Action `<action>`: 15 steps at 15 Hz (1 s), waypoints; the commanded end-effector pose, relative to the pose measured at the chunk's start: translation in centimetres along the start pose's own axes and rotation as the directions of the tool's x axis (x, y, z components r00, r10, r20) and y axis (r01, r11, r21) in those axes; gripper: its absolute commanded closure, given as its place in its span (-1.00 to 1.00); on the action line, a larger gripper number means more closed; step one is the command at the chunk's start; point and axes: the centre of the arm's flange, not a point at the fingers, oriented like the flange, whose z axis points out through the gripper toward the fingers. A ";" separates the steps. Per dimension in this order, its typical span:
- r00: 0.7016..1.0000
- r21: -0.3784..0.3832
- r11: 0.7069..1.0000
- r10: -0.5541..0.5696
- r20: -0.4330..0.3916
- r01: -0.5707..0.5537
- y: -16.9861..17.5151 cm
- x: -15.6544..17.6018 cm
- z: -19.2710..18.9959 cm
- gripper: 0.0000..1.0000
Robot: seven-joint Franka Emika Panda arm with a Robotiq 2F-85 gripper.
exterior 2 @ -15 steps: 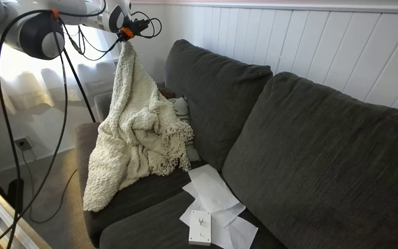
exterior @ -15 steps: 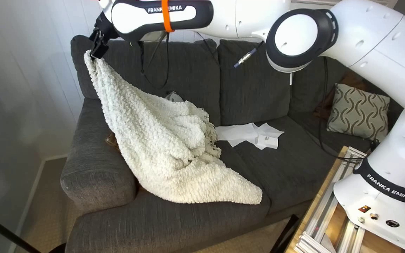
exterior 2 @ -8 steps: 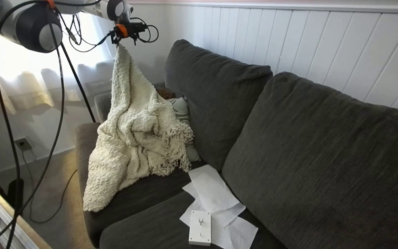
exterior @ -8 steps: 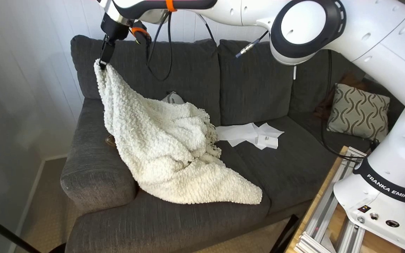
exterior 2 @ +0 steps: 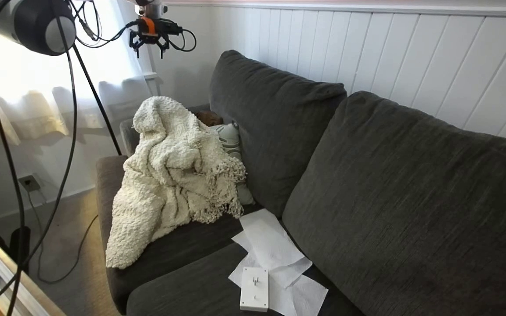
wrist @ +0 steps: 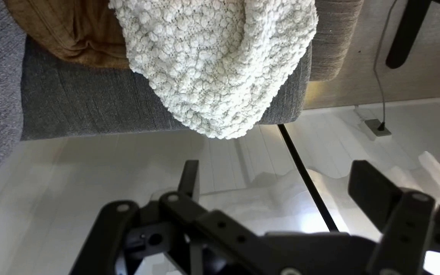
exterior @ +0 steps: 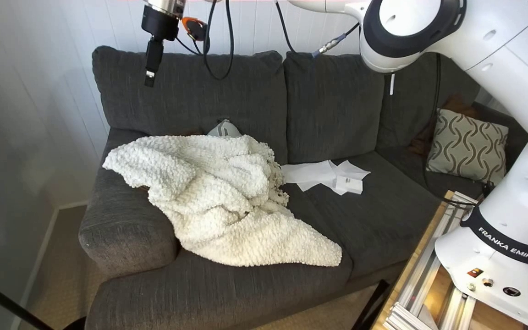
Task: Move the white blanket to the left
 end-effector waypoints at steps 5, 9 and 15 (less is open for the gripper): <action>0.978 -0.079 0.975 0.207 0.008 -0.206 -1.1 -6.4 -5.9 -1.00; 0.910 -0.088 0.907 0.415 0.023 -0.411 -1.4 -8.8 -6.8 -1.00; 0.781 -0.027 0.801 0.590 0.206 -0.598 -2.7 -9.9 -4.1 -1.00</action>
